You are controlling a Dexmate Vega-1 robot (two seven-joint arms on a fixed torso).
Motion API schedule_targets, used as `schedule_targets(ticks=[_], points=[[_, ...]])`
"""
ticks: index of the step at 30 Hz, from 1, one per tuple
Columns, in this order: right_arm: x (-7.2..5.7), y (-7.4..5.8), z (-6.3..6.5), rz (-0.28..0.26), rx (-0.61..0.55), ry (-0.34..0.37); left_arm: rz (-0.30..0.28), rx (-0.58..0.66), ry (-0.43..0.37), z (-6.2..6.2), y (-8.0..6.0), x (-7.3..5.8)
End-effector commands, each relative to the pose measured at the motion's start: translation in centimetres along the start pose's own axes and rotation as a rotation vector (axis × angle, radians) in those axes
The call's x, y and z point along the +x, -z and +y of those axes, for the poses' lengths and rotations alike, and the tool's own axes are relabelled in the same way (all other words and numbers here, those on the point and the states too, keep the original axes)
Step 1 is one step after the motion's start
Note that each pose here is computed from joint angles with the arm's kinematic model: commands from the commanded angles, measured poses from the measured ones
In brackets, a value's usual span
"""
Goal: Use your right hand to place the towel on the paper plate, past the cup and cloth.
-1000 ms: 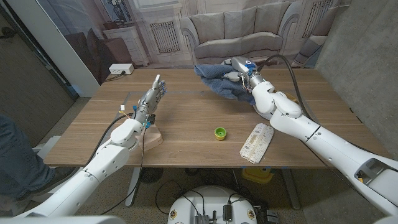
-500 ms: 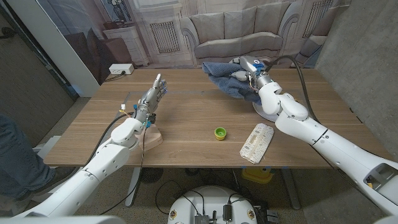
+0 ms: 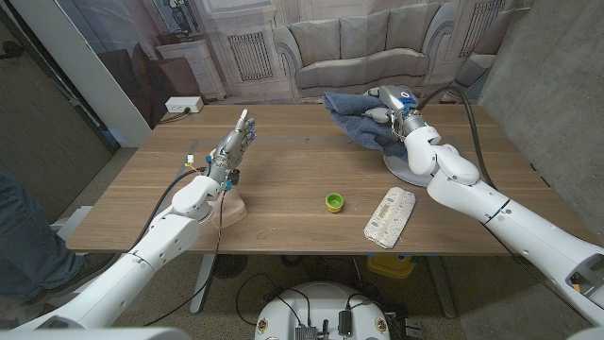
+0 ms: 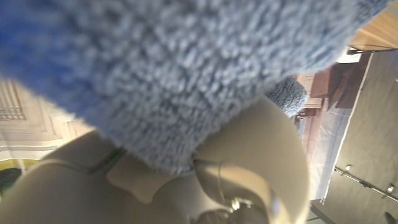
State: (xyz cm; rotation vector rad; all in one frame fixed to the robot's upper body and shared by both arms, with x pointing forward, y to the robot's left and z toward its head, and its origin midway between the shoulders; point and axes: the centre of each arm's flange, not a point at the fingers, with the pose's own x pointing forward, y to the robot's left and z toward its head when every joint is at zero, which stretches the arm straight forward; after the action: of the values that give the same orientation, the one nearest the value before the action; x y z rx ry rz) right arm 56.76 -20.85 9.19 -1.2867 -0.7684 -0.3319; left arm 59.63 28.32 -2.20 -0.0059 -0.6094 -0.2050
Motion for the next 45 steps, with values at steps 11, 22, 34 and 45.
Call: schedule_targets(ticks=[11, 22, 34, 45], points=[[-2.3, 3.4, -1.2, 0.115, -0.036, 0.023, 0.003, 0.008, 0.029, -1.1, -0.1, 1.4], [-3.0, 4.2, -1.7, 0.161, -0.056, 0.026, 0.003, -0.002, 0.048, -1.3, 0.2, 2.0], [-3.8, 5.4, -1.8, 0.215, -0.081, 0.035, 0.005, -0.003, 0.063, -1.4, 0.2, 2.7], [-4.5, 6.5, -2.0, 0.262, -0.088, 0.033, 0.004, -0.012, 0.067, -1.7, 0.6, 3.2]])
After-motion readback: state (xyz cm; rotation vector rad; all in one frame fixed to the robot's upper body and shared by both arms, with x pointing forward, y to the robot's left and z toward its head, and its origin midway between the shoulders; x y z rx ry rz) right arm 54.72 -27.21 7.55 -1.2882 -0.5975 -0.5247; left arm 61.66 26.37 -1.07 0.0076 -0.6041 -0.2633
